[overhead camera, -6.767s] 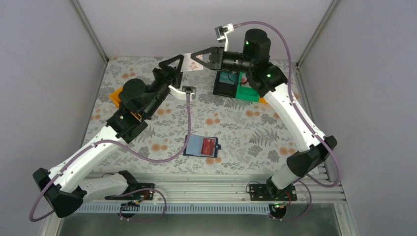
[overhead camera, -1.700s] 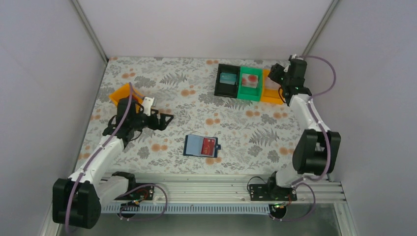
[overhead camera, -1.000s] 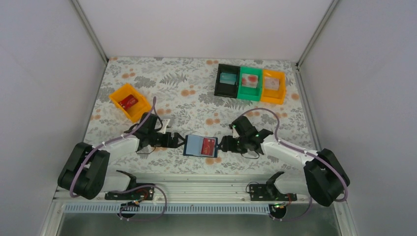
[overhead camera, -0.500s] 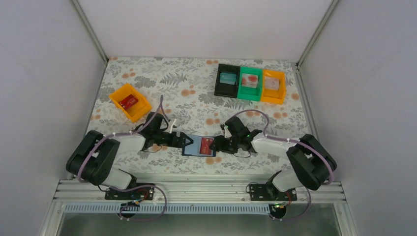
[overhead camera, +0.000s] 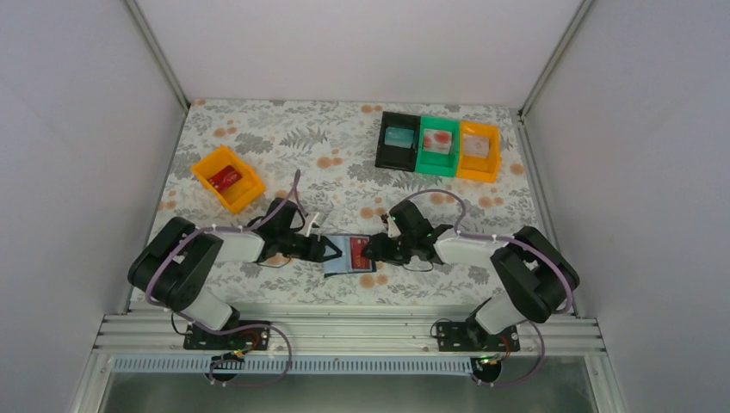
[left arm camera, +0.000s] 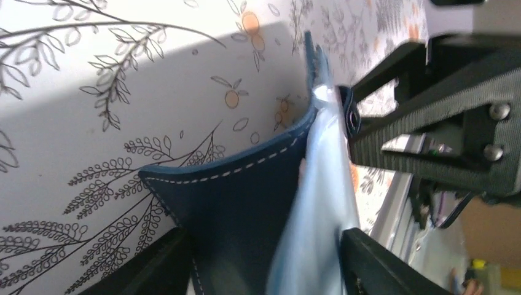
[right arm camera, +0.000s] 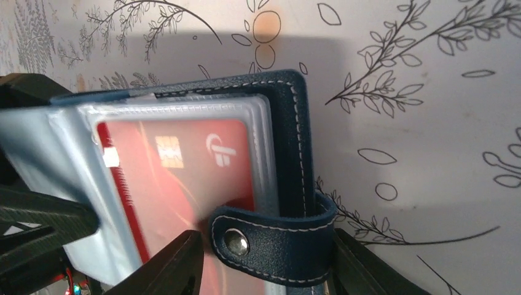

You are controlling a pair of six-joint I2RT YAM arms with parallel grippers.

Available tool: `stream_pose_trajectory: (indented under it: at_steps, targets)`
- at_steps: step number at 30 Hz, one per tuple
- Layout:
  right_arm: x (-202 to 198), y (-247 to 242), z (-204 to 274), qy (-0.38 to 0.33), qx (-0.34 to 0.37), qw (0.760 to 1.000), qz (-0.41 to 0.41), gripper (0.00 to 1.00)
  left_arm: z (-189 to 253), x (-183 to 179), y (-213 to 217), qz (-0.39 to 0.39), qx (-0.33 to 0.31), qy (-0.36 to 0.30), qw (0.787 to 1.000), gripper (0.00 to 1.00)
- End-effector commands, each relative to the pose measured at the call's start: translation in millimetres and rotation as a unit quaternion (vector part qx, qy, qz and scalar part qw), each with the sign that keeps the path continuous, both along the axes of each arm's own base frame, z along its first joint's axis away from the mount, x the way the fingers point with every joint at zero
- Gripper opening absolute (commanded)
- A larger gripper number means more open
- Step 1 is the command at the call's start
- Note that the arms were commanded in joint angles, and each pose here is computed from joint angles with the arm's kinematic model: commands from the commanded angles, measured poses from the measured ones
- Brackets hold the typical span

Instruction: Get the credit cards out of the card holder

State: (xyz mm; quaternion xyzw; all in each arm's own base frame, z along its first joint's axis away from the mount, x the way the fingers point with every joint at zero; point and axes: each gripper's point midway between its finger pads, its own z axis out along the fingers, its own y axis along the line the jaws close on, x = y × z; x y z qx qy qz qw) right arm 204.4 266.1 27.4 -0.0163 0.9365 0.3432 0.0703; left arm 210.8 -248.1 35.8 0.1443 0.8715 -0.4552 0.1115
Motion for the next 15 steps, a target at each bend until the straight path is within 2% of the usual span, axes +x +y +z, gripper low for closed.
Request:
stream_pose_trajectory:
  at_steps: [1, 4, 6, 7, 12, 15]
  targets:
    - [-4, -4, -15, 0.010, -0.036, 0.999, 0.010, 0.51, -13, -12, -2, -0.015, 0.018, 0.032, 0.999, 0.52]
    - [-3, 1, -8, 0.000, -0.022, 1.000, 0.021, 0.51, -12, -10, -4, -0.021, 0.017, 0.029, 0.999, 0.30]
    - [-2, 5, -5, -0.006, -0.014, 0.999, 0.031, 0.51, -7, -10, -7, -0.028, 0.008, 0.024, 0.999, 0.07]
    - [-2, 7, -2, -0.011, -0.011, 0.999, 0.039, 0.52, -5, -10, -8, -0.031, 0.005, 0.021, 0.999, 0.03]
    - [6, 1, 22, -0.062, -0.014, 0.995, 0.078, 0.66, 16, -4, -13, -0.044, -0.009, -0.015, 0.999, 0.02]
    - [23, -9, 66, -0.129, 0.017, 0.988, 0.078, 0.77, 50, 5, -19, -0.070, -0.026, -0.072, 0.995, 0.02]
